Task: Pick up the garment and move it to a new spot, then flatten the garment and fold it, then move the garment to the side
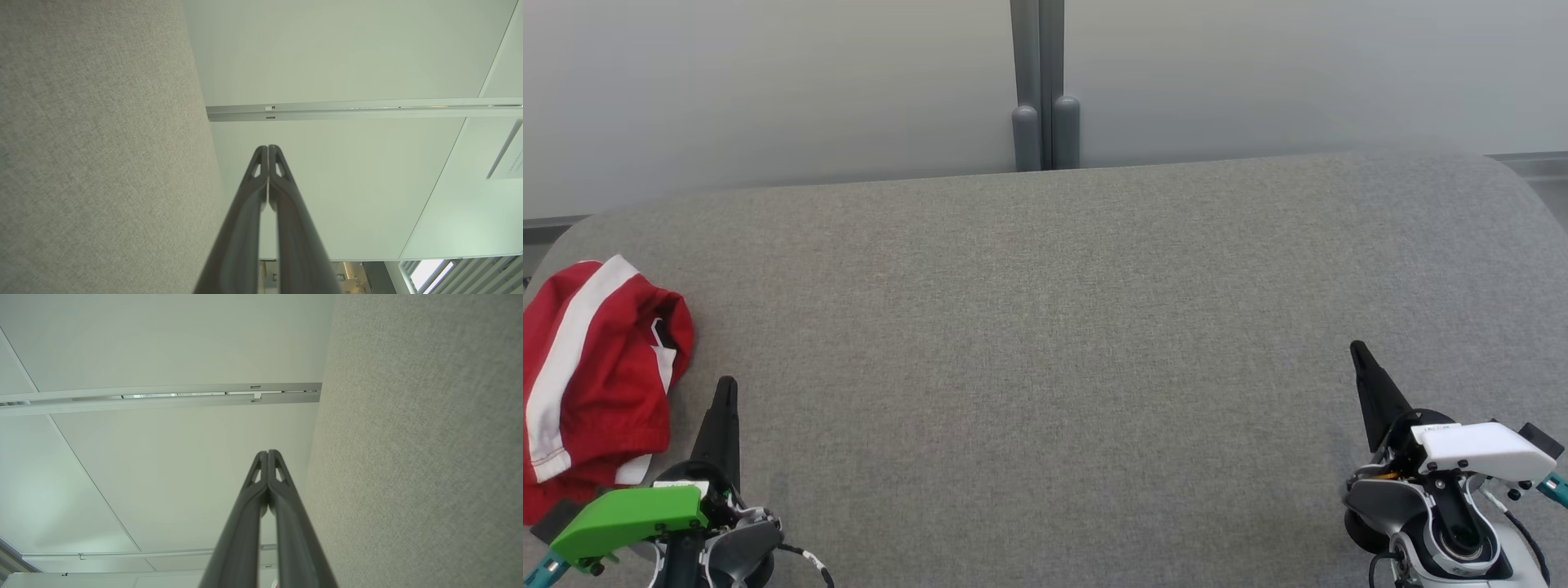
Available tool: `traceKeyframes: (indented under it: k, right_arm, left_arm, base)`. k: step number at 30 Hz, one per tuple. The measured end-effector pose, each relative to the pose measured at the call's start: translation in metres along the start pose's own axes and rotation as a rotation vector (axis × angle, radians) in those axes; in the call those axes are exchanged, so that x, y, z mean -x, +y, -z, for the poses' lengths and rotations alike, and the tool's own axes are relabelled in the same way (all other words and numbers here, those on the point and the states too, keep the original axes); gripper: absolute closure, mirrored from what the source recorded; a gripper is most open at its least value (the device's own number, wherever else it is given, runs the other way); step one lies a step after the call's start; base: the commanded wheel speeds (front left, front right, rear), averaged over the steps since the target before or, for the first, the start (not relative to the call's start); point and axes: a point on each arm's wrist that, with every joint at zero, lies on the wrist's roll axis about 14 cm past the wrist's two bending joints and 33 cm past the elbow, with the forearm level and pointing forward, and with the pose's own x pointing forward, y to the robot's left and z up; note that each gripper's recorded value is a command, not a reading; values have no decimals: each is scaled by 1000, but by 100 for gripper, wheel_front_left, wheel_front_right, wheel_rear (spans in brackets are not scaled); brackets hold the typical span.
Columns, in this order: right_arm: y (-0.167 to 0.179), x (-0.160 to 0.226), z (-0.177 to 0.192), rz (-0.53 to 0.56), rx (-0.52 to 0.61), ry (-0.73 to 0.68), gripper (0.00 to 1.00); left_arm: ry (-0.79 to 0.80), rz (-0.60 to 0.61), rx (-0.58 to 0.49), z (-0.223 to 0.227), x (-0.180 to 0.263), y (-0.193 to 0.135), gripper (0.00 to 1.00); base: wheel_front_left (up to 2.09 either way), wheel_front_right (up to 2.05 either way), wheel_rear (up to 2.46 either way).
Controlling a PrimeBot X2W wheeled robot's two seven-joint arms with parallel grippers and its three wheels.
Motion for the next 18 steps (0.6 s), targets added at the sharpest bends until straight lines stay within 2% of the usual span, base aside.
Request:
traceKeyframes:
  k: [18]
  right_arm:
    - [0,0,0,0,0,0,100]
  left_arm:
    - [0,0,0,0,0,0,100]
  base:
    - [0,0,0]
